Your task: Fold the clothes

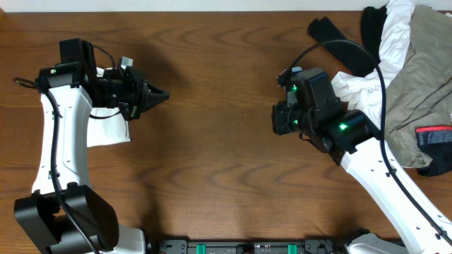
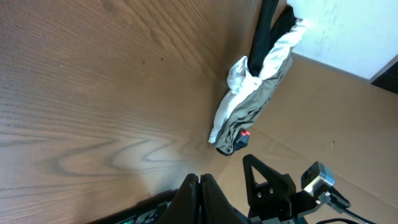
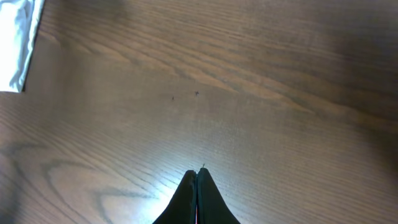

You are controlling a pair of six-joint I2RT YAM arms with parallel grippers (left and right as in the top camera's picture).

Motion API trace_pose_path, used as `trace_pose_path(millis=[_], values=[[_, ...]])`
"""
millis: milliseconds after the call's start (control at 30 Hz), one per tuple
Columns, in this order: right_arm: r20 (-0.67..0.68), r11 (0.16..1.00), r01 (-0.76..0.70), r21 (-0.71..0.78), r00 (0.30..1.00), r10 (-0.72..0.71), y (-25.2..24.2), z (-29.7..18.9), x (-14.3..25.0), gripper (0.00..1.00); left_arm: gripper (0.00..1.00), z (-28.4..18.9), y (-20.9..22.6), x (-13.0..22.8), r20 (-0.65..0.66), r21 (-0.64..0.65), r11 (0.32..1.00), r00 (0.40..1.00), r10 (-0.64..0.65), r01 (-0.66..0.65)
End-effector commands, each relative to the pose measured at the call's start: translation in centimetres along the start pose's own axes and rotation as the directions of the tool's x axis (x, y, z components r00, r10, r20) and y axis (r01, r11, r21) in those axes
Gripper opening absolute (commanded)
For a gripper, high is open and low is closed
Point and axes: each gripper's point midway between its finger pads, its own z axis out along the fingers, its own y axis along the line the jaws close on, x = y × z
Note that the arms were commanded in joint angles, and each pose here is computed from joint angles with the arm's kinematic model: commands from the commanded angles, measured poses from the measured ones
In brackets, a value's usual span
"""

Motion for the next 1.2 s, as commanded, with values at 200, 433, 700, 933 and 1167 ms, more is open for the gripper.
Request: trace_pose_path(millis=[200,433,700,933,1167], values=[[0.023,0.994,-0.111,0.004,0.994,0.111,-0.3,-0.4,-0.6,0.01,0.06,-0.7,-0.8,0.2,0.025,-0.001,0.998,0.998,0.062,-0.062],[0.063,0.994,-0.104,0.043,0.993,0.101,-1.0,-0.4,-1.4,0.01,0.06,-0.7,-0.5,-0.3,0.047,-0.024,0.995,0.994,0.097,-0.096],[0.193,0.99,-0.063,0.122,0.98,0.039,-4.0,-1.1,-4.8,0.18,0.22,0.6,-0.2,-4.4,0.14,-0.304,0.805,0.812,0.567,-0.51],[0.263,0.971,-0.023,0.237,0.964,-0.042,-6.6,-2.2,-6.7,0.99,0.98,-2.2,3.9,-8.2,0.171,-0.7,0.618,0.756,0.632,-0.358],[0.265,0.972,-0.019,0.233,0.963,-0.045,-6.2,-5.8,-5.4,0.99,0.98,-2.6,3.5,-5.2,0.121,-0.66,0.631,0.771,0.625,-0.408]])
